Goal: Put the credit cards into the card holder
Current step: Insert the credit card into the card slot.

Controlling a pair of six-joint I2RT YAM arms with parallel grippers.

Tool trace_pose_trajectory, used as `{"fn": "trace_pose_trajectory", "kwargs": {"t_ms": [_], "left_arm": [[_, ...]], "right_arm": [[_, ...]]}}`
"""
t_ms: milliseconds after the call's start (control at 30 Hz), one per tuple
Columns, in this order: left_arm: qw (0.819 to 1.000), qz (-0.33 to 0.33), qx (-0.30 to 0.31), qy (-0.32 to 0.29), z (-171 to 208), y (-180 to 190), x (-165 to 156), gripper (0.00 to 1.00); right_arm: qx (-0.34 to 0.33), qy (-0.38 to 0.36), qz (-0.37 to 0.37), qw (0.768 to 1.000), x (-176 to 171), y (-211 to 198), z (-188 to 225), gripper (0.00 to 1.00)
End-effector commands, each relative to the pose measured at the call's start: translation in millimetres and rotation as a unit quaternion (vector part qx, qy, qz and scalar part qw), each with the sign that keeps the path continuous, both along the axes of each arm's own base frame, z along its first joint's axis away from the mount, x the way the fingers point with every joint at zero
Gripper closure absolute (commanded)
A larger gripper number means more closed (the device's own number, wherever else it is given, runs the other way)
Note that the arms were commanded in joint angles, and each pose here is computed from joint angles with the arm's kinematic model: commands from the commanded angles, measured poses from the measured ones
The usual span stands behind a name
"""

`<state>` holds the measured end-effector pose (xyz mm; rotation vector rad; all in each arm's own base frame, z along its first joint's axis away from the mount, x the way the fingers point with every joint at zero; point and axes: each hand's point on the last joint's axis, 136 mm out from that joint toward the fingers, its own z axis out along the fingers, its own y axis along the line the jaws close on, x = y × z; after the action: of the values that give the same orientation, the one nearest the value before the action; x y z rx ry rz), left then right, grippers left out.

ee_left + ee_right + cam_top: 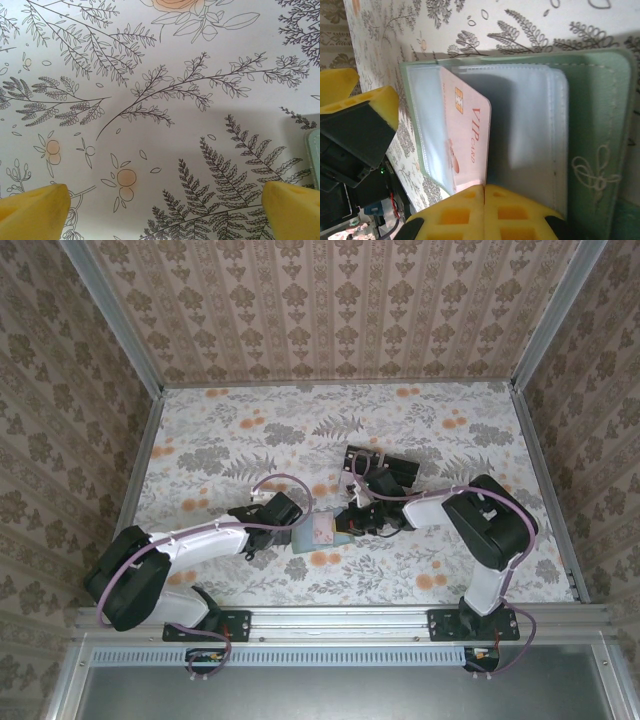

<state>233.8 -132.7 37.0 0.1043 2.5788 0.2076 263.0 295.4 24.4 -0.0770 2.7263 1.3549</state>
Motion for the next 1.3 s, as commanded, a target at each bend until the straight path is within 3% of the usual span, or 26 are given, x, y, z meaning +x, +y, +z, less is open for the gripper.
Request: {"fn": "trace_pose_trajectory", "kwargs": {"t_ms": [0,1267], "left_arm": [[1.000,-0.001,-0.006,-0.004,4,-1,0,0.00],[1.000,-0.004,-0.008,-0.004,2,-3,1,0.00]], "right_arm": [[0.005,0.010,0.016,1.000,1,0,-1,1.00],[-0.004,0.035,0.067,0.997,-1,2,-4,1.00]]}}
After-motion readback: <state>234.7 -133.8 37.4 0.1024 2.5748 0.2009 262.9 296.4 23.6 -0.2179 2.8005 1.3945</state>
